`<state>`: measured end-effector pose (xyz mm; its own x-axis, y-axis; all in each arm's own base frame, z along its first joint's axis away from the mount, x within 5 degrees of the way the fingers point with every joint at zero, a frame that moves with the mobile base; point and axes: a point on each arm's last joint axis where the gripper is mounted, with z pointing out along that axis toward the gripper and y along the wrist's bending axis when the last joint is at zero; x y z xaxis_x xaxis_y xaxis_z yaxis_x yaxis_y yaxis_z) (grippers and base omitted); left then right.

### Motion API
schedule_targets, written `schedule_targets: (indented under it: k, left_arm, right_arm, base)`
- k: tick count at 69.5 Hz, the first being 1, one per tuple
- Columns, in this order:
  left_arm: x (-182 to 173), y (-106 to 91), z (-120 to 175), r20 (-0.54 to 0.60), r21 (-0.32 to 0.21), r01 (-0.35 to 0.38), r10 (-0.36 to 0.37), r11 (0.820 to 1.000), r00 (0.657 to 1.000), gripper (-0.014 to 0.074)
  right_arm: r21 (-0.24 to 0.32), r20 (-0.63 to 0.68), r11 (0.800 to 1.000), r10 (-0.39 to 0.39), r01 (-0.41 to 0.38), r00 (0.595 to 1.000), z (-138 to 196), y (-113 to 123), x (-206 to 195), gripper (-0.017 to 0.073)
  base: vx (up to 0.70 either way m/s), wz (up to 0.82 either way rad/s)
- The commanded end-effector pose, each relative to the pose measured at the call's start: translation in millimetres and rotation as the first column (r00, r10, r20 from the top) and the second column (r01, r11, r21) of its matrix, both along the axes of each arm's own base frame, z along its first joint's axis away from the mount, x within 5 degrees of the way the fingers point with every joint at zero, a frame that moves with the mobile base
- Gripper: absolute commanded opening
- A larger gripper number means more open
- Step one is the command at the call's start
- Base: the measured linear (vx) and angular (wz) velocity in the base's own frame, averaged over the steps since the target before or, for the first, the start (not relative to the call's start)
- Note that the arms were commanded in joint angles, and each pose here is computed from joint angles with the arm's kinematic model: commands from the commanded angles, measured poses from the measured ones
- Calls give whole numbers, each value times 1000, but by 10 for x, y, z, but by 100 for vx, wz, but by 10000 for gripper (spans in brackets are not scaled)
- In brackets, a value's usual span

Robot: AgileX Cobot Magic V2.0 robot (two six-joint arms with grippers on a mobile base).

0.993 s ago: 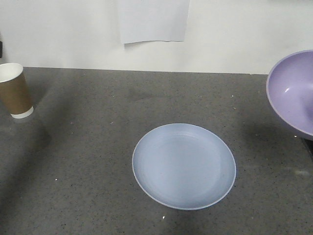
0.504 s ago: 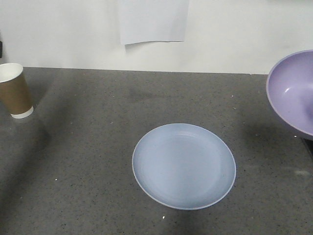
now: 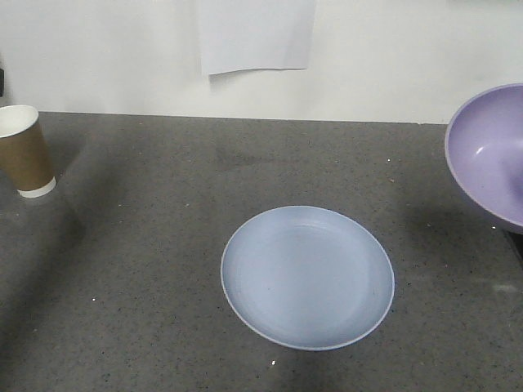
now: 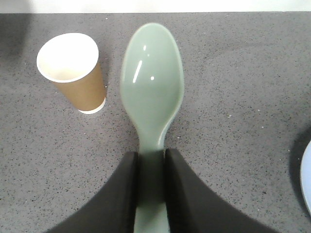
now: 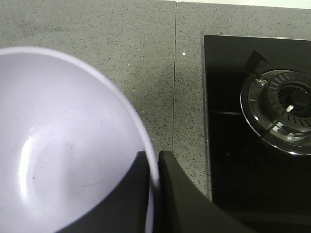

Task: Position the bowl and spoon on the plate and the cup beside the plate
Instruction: 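Stop the base in front of the light blue plate, then lower the lavender bowl onto the plate with the right gripper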

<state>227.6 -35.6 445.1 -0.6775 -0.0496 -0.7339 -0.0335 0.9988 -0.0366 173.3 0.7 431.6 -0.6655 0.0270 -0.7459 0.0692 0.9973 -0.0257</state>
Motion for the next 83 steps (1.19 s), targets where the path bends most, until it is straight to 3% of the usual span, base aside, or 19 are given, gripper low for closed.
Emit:
schedule_targets:
  k: [1, 36, 52, 66, 83]
  left_arm:
    - [-51, 0, 155, 98, -12, 11, -9, 1000, 995, -6]
    - [-51, 0, 155, 98, -12, 11, -9, 1000, 995, -6]
    - [-51, 0, 155, 98, -12, 11, -9, 1000, 995, -6]
    - [-51, 0, 155, 98, -12, 11, -9, 1000, 995, -6]
    - [-51, 0, 155, 98, -12, 11, -9, 1000, 995, -6]
  right_arm:
    - [-10, 99, 1000, 3, -2, 995, 146, -11, -15, -6]
    - [-8, 99, 1000, 4, -3, 995, 146, -10, -15, -6]
    - [67, 106, 996, 58, -66, 993, 128, 81, 63, -6]
    - [150, 38, 969, 193, -196, 981, -39, 245, 351, -4]
    - [227, -84, 934, 300, -275, 950, -374, 396, 775, -4]
  base:
    - [0, 0]
    - [0, 0]
    - [0, 0]
    - [0, 0]
    - [0, 0]
